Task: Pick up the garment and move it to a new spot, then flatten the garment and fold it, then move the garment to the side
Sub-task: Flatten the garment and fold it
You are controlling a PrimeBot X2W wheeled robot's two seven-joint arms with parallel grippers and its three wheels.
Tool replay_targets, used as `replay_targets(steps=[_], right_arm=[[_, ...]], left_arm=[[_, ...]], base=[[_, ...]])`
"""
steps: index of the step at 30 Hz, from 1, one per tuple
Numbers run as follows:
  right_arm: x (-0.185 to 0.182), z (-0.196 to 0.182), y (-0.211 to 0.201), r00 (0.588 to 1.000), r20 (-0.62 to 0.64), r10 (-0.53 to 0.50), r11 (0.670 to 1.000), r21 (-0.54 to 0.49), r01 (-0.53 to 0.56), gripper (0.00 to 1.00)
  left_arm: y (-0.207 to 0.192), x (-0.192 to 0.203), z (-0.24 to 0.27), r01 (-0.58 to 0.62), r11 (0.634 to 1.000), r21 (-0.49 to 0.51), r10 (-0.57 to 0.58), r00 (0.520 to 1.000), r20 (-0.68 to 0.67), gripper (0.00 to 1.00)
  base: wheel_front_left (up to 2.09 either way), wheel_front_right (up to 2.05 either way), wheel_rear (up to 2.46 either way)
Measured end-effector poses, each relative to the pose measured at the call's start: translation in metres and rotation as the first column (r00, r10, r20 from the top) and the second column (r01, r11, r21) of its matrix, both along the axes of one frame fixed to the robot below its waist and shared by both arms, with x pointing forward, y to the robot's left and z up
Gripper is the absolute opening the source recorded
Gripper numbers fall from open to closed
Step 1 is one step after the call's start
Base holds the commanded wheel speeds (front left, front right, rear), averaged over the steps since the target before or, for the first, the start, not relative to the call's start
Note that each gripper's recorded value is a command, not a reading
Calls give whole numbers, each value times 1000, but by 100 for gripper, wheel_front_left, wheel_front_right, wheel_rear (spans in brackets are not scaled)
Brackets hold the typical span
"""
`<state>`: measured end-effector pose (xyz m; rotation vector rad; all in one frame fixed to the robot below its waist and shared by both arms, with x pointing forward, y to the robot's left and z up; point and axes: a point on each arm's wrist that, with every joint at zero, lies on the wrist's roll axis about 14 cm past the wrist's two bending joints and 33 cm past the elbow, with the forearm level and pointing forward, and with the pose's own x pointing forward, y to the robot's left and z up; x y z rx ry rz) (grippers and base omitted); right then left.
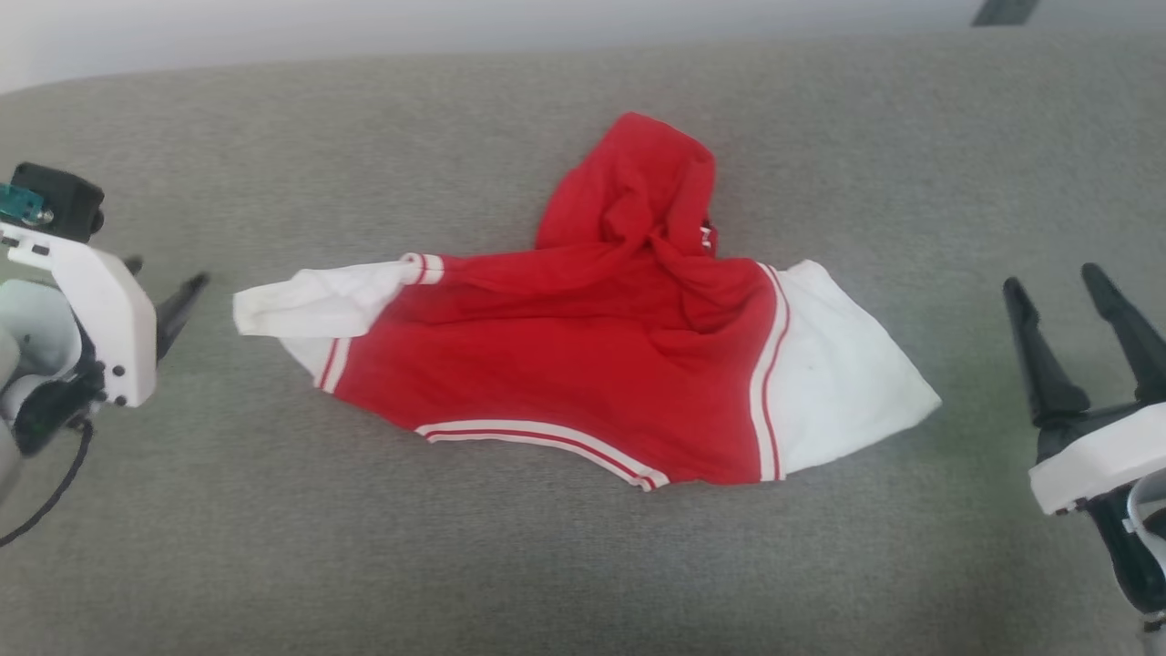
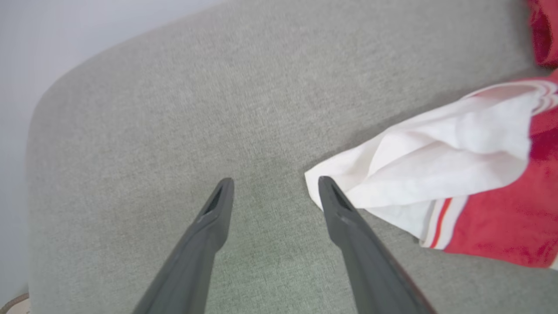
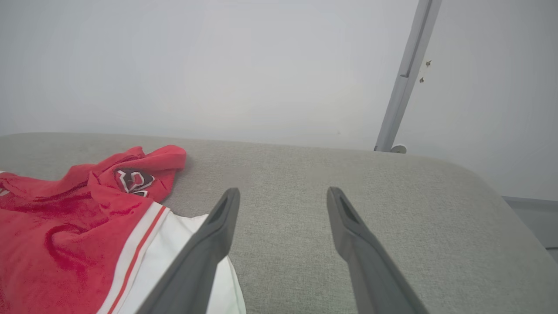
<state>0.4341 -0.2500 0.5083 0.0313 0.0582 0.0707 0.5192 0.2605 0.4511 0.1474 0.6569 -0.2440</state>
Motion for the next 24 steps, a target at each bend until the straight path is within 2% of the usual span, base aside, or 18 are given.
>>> replay_targets(steps=[4,5,6,8,10,14,16,19,24], right_arm=[[2,-2,18,996,-33,77,996,-43,-79,100],[2,-2,18,996,-33,77,996,-43,-79,100],[2,-4,30,990,-59,131,988,-70,-135,100],[0,-7,42,977,-96,190,975,-101,-199,100],[-2,-9,47,969,-119,218,966,-112,-231,100],[-7,-17,63,922,-219,320,918,-168,-359,100],[-12,-22,73,883,-280,376,882,-184,-434,100],[-24,-36,81,808,-401,432,821,-195,-536,100],[-53,-59,95,623,-605,497,689,-162,-707,100]], left_arm=[[-11,-2,21,31,998,-58,-22,988,152,100],[-11,-2,21,31,998,-58,-22,988,152,100],[-20,-7,26,40,995,-90,-18,972,233,100],[-28,-14,31,36,991,-131,6,951,310,100],[-31,-19,31,31,990,-137,17,944,331,100],[-41,-33,40,-29,982,-189,104,910,402,100],[-47,-40,55,-38,977,-208,134,874,468,100],[-43,-68,48,-100,969,-225,202,845,496,100],[-27,-101,59,-202,942,-267,323,760,564,100]], base=[[0,0,0],[0,0,0],[0,0,0],[0,0,0],[0,0,0],[0,0,0],[0,0,0],[0,0,0],[0,0,0]])
